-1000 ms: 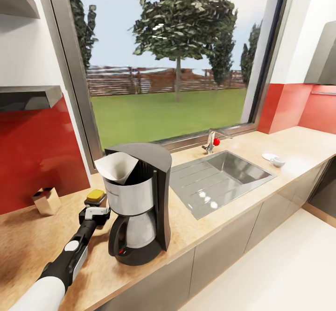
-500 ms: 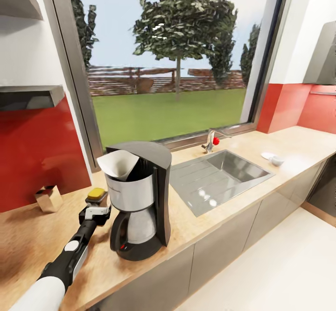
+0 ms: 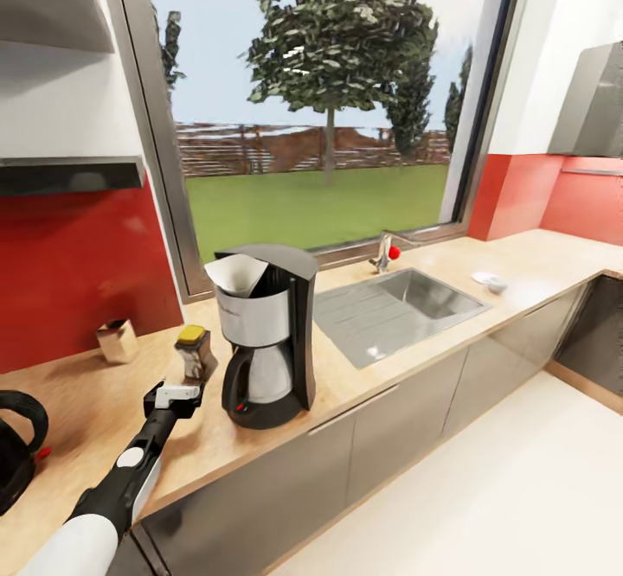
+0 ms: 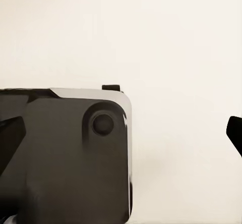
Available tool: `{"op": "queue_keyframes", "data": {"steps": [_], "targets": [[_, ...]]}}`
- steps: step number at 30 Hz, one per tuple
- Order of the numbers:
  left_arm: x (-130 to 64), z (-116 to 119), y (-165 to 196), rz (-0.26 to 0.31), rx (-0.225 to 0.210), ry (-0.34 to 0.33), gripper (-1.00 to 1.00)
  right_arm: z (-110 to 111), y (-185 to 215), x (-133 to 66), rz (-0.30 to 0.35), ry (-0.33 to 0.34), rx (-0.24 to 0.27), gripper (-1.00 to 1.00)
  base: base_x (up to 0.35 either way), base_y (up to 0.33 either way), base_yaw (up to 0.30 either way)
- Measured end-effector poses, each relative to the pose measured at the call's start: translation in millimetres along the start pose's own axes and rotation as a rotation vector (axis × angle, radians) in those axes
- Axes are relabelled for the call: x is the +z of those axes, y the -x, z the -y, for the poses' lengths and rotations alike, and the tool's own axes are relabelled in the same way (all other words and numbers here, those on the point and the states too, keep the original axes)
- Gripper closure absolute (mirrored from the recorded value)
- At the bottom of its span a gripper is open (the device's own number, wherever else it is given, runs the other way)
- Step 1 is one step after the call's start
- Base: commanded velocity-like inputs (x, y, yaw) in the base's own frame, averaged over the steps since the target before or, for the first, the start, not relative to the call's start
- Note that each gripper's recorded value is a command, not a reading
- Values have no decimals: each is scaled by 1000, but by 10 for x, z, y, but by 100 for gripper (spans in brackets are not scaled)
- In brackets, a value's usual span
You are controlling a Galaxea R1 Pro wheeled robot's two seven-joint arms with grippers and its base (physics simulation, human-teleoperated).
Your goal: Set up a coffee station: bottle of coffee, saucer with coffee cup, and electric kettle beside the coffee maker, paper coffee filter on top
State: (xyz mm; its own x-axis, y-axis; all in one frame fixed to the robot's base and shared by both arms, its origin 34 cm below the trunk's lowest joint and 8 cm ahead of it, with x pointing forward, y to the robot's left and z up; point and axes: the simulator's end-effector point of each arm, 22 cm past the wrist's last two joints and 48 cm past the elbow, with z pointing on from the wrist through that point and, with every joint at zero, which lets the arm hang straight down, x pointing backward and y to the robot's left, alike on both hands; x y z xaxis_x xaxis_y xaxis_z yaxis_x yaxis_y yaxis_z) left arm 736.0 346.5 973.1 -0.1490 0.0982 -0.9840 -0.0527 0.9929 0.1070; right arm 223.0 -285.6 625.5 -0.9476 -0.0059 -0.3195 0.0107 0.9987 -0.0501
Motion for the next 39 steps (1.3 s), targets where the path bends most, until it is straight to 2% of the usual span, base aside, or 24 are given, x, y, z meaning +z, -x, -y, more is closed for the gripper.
{"op": "queue_keyframes", "data": {"steps": [6, 13, 28, 39], "targets": [[-1, -14, 7, 4, -21, 8, -100, -2, 1, 0, 0, 0, 0, -100, -325, -68, 15], [-4, -23, 13, 5, -32, 12, -100, -11, 1, -1, 1, 1, 1, -100, -225, -173, 225], [-5, 13, 18, 7, -35, 8, -100, -14, 0, -2, 1, 2, 1, -100, -13, -12, 277], [-2, 25, 25, 9, -35, 6, -100, -14, 2, -2, 2, 2, 1, -100, 0, 0, 24]]}}
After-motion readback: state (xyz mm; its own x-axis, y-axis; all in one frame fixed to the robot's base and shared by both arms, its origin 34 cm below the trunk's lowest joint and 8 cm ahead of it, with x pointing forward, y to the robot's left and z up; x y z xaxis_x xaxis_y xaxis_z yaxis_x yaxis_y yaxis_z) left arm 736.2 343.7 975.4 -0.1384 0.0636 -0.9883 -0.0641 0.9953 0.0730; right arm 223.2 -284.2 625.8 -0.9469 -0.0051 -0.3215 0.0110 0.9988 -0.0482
